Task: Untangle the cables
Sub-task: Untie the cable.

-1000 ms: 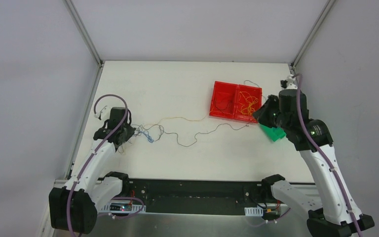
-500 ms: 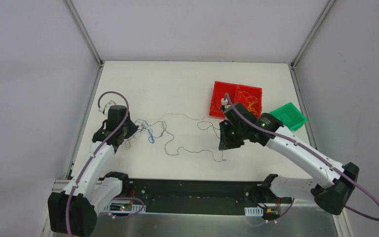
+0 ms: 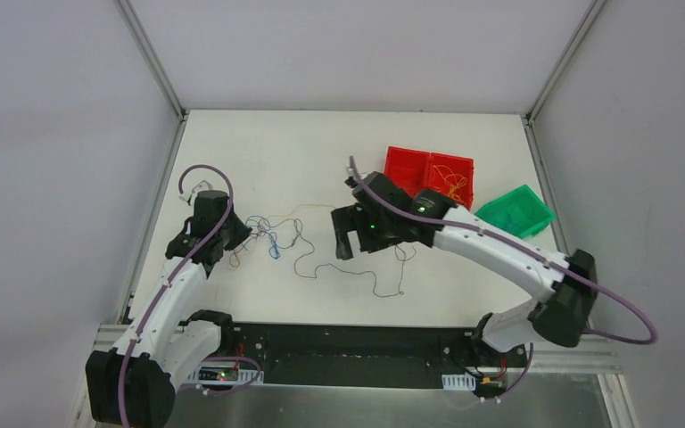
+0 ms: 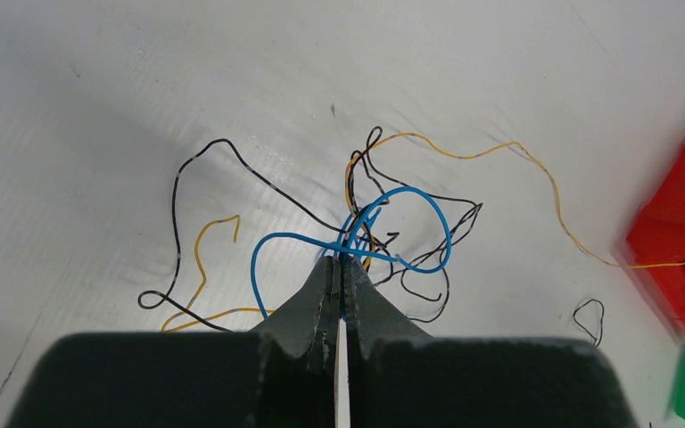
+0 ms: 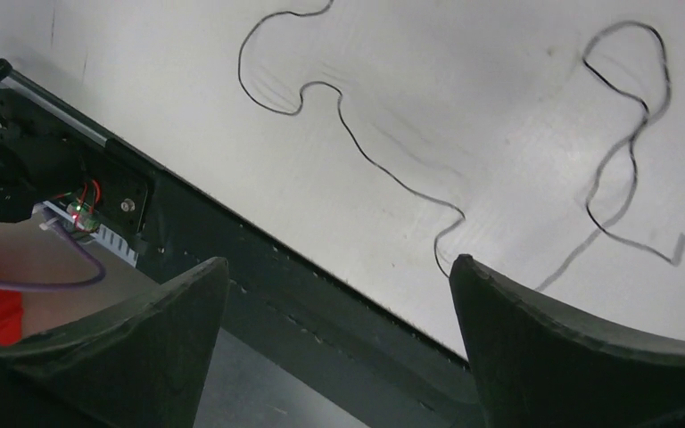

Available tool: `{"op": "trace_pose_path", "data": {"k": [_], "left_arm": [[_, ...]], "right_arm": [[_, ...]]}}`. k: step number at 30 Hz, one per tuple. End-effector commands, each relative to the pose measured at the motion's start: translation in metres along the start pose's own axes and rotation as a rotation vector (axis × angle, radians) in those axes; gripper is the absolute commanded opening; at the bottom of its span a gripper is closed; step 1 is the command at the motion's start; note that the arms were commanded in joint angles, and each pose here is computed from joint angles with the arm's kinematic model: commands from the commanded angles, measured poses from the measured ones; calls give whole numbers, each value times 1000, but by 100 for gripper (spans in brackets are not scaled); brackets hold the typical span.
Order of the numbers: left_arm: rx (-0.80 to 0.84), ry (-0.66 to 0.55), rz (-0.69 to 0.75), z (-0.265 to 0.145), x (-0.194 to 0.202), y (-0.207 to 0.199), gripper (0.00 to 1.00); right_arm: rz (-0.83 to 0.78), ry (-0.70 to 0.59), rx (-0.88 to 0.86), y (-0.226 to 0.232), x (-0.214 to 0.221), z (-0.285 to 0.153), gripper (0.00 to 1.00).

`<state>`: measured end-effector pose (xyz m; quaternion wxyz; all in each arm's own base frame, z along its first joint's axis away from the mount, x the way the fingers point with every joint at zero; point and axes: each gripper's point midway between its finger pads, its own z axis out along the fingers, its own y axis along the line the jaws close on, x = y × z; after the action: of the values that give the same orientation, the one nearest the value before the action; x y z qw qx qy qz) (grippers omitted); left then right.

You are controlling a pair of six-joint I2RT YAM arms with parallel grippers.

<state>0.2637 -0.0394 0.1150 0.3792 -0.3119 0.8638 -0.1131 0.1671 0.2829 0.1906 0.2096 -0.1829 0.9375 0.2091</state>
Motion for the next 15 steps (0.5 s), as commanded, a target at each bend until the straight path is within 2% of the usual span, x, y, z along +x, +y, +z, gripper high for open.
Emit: {"op": "trace_pose_path", "data": {"k": [1,7,12,15], "left_arm": [[56,-40,14,-7,-13,-14,0],[52,-47,15,-7,-16,-14,0],[51,-53,10,-8,-17,-15,0],[63,-45,5,-8,-17,-18,0]], "right_arm": [[-116,-46,4,30,-33,50,98],[-104,-109,24,52,-55,110,90],[-214,-108,54,74,-35,148,89],[-286,-64,5,90,-17,163,88]]}}
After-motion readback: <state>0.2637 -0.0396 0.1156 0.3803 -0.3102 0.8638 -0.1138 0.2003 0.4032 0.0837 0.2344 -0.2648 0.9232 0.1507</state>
